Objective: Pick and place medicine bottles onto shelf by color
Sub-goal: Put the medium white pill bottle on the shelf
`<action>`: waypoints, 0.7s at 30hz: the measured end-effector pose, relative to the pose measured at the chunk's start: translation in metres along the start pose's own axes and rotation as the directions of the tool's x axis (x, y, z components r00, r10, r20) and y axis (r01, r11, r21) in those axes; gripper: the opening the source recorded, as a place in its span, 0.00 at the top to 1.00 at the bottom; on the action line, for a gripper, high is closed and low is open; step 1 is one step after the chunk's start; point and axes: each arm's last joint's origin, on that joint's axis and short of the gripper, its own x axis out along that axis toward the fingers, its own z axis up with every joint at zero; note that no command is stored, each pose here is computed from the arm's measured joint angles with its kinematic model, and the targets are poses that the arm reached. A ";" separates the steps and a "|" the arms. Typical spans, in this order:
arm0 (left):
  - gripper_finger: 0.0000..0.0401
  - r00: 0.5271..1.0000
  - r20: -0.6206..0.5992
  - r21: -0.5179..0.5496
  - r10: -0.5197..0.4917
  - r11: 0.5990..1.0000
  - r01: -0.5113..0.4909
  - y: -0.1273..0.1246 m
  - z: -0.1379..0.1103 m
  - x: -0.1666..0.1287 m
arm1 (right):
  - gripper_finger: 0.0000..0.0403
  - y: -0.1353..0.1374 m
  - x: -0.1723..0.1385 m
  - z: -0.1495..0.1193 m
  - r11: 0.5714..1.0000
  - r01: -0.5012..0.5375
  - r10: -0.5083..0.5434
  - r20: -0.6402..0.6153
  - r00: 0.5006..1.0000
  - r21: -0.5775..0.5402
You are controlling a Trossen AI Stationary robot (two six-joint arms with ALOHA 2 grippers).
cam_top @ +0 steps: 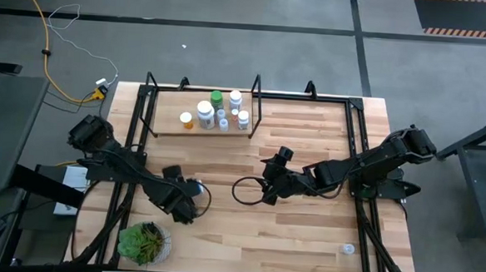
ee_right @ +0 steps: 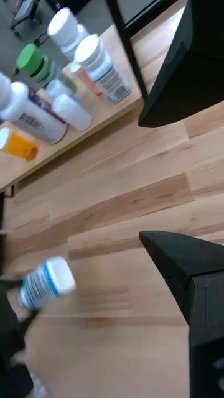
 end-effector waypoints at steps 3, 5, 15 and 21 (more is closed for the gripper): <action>0.59 0.994 0.101 0.019 0.037 0.999 -0.039 0.010 0.003 -0.018 | 0.31 0.005 0.006 0.002 0.999 -0.023 0.022 0.033 0.999 0.024; 0.58 0.980 0.181 0.019 0.078 0.996 -0.083 0.016 0.005 -0.026 | 0.31 0.010 0.015 0.002 0.997 -0.031 0.027 0.056 0.998 0.077; 0.58 0.849 0.454 -0.018 0.271 0.955 -0.296 0.018 0.010 -0.036 | 0.31 0.007 0.107 0.003 0.855 -0.323 0.214 0.291 0.932 0.406; 0.58 0.808 0.507 -0.007 0.300 0.939 -0.345 0.014 0.003 -0.035 | 0.31 -0.015 0.142 0.001 0.731 -0.462 0.257 0.426 0.868 0.501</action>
